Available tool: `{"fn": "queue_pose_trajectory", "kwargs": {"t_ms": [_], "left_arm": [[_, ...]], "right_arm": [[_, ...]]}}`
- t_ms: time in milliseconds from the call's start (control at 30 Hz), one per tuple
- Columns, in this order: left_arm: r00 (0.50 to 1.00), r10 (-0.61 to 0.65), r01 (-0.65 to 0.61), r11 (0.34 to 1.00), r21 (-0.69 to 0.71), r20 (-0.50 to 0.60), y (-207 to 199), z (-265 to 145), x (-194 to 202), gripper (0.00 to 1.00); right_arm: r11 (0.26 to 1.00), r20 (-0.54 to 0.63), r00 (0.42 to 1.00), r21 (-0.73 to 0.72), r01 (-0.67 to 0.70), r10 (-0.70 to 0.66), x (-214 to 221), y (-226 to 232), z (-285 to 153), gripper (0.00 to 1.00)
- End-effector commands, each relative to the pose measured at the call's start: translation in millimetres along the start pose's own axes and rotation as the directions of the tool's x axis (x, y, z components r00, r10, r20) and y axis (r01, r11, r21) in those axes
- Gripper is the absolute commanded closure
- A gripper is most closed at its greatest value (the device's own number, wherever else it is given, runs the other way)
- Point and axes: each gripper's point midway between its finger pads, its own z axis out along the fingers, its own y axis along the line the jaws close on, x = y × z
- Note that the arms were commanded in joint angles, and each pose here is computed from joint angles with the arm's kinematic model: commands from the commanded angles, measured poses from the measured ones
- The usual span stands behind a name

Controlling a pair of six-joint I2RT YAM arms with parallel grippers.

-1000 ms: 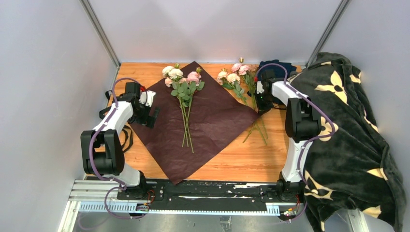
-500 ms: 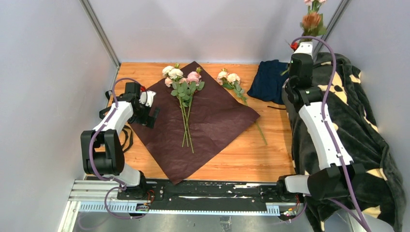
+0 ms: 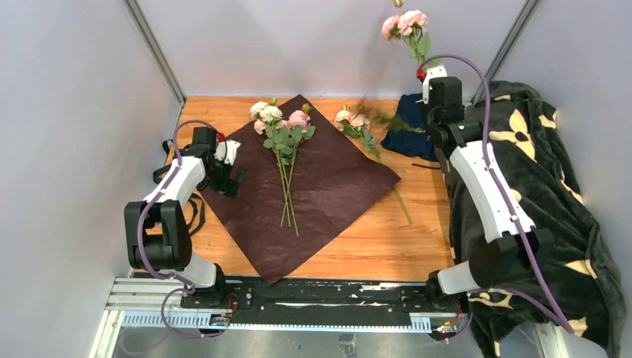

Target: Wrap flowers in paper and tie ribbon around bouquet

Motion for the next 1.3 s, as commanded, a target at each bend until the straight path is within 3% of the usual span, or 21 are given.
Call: {"fn": "queue_pose_trajectory", "kwargs": {"t_ms": [0, 167, 233, 367, 433, 567, 633, 767, 833, 933, 967, 1033, 1133, 1200, 1233, 1267], "left_arm": [[0.999, 0.02, -0.019, 1.0, -0.02, 0.041, 5.3, -12.8, -10.4, 0.0], [0.997, 0.041, -0.041, 0.999, 0.007, 0.069, 3.3, -27.3, -23.4, 0.0], [0.993, 0.047, -0.053, 0.997, 0.05, 0.105, -3.2, -43.8, -35.8, 0.0], [0.957, 0.006, -0.072, 0.974, 0.216, 0.29, -33.9, -96.9, -79.7, 0.0], [0.92, -0.055, -0.085, 0.939, 0.333, 0.389, -56.2, -128.3, -102.7, 0.01], [0.85, -0.172, -0.139, 0.838, 0.527, 0.498, -92.2, -191.7, -138.4, 0.0], [0.825, -0.252, -0.119, 0.798, 0.591, 0.506, -103.8, -213.9, -153.4, 0.0], [0.725, -0.413, -0.039, 0.774, 0.632, 0.55, -104.3, -225.6, -183.5, 0.0], [0.662, -0.453, -0.003, 0.795, 0.607, 0.597, -93.5, -223.8, -194.9, 0.0], [0.645, -0.472, 0.074, 0.821, 0.566, 0.601, -79.1, -209.4, -198.8, 0.03], [0.644, -0.478, 0.085, 0.821, 0.565, 0.597, -77.5, -206.8, -200.0, 0.06], [0.639, -0.493, 0.092, 0.811, 0.578, 0.591, -77.8, -204.3, -202.5, 0.25], [0.634, -0.521, 0.113, 0.793, 0.598, 0.572, -78.3, -200.9, -203.8, 0.99], [0.643, -0.536, 0.146, 0.787, 0.599, 0.548, -77.4, -192.0, -199.9, 1.0], [0.655, -0.544, 0.178, 0.786, 0.592, 0.525, -75.8, -182.1, -195.7, 1.0], [0.675, -0.55, 0.214, 0.784, 0.582, 0.492, -74.2, -166.8, -190.5, 1.0]], "right_arm": [[0.966, 0.144, 0.986, -0.256, -0.05, 0.089, -28.9, 27.0, -41.0, 1.0], [0.922, 0.197, 0.96, -0.369, -0.118, 0.201, -45.1, 32.7, -70.5, 1.0], [0.838, 0.223, 0.932, -0.53, -0.13, 0.286, -60.3, 59.0, -90.2, 1.0], [0.505, 0.172, 0.859, -0.856, -0.112, 0.482, -102.3, 151.0, -140.4, 1.0], [0.352, 0.102, 0.834, -0.929, -0.115, 0.542, -116.6, 209.5, -164.4, 1.0], [0.135, 0.012, 0.799, -0.987, -0.087, 0.601, -144.1, 296.3, -197.0, 1.0], [0.088, 0.026, 0.813, -0.996, -0.032, 0.582, -151.7, 330.5, -216.7, 1.0], [0.015, 0.027, 0.829, -1.0, 0.022, 0.558, -151.3, 379.2, -244.1, 1.0], [-0.018, 0.01, 0.838, -1.0, 0.024, 0.545, -148.1, 393.4, -250.3, 1.0], [-0.045, 0.0, 0.847, -0.999, 0.029, 0.532, -140.6, 406.6, -259.7, 1.0], [-0.05, -0.002, 0.852, -0.998, 0.028, 0.524, -137.2, 410.4, -261.2, 1.0], [-0.065, -0.008, 0.863, -0.997, 0.029, 0.504, -130.8, 417.8, -263.2, 1.0], [-0.079, -0.017, 0.881, -0.997, 0.023, 0.473, -121.8, 424.0, -262.2, 1.0], [-0.074, 0.016, 0.895, -0.996, 0.055, 0.446, -115.6, 422.5, -259.0, 0.96], [-0.071, 0.05, 0.903, -0.994, 0.088, 0.427, -112.7, 416.7, -257.4, 0.86], [-0.064, 0.085, 0.911, -0.991, 0.121, 0.405, -109.9, 406.8, -251.3, 0.7]]}}
